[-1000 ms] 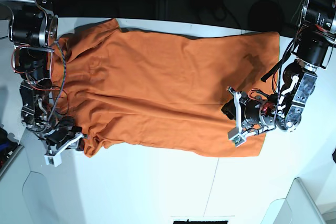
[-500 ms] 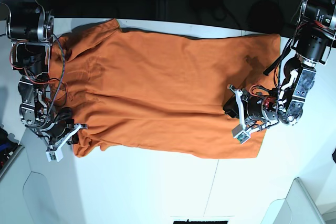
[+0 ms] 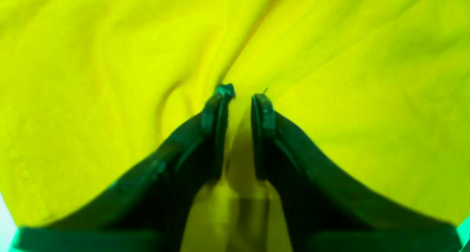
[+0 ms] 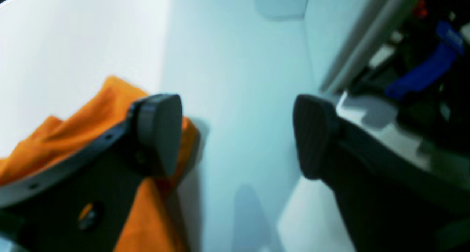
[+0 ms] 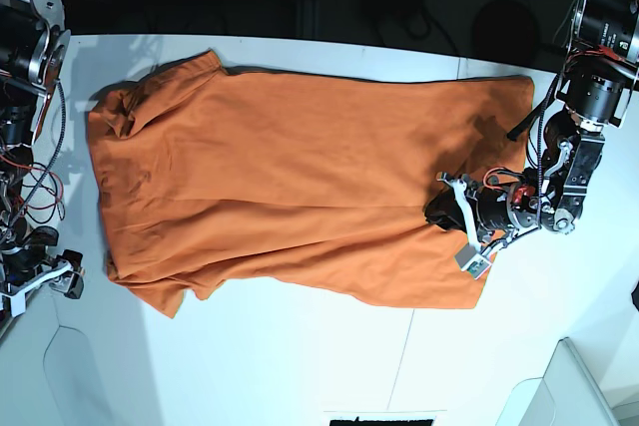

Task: Layout the t-shirt on the table in an organized manner, then fold the t-shirt properly
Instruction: 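Release with the right gripper and grasp the shirt's collar corner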

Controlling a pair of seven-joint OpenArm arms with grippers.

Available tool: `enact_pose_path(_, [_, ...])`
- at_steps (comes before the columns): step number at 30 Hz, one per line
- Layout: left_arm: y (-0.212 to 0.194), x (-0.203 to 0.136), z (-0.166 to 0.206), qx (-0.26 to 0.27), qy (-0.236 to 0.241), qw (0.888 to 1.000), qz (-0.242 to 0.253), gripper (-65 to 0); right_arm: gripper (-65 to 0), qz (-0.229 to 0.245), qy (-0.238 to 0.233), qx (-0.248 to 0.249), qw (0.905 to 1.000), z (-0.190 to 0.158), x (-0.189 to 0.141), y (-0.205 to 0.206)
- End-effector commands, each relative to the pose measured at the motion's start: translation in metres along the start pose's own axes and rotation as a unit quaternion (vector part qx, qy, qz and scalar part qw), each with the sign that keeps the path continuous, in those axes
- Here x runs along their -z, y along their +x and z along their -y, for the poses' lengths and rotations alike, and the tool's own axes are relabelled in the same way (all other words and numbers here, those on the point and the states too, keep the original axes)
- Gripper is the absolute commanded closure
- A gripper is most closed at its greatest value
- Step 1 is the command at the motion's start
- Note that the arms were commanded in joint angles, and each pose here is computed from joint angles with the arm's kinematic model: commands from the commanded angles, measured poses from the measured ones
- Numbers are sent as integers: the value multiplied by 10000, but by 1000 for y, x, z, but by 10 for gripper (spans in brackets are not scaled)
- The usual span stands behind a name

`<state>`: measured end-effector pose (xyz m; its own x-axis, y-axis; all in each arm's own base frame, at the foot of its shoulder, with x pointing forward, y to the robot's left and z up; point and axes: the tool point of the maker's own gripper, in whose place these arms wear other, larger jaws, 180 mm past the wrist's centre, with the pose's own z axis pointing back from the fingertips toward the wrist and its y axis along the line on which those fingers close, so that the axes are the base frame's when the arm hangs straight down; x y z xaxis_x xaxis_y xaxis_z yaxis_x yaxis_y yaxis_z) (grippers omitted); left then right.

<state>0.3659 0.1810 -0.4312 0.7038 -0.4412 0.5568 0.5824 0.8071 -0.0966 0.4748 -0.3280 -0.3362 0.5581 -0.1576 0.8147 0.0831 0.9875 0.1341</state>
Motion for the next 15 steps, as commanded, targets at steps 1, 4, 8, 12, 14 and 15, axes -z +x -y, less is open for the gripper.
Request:
enact_pose_path(1, [-38, -6, -25, 122, 534, 9945, -889, -165, -454, 303, 0, 86, 9995, 7, -8, 30])
enact_pose_path(4, [-38, -6, -25, 123, 536, 9946, -882, -165, -454, -169, 329, 522, 9980, 2, -12, 12])
enact_pose_path(8, [-38, -6, -25, 127, 540, 9946, -877, -165, -453, -346, 1222, 1081, 9860, -18, -29, -6])
enact_pose_path(12, [-39, -7, -27, 174, 579, 9940, -911, -166, -453, -594, 1722, 1150, 9765, -28, -60, -33])
enact_pose_path(14, [-38, -7, -27, 173, 580, 9941, -902, -166, -453, -736, 1648, 930, 9792, -24, -75, -51])
enact_pose_path(15, [-38, -7, -27, 173, 579, 9941, -897, -166, -453, -787, 1649, 838, 9796, -25, -83, -60])
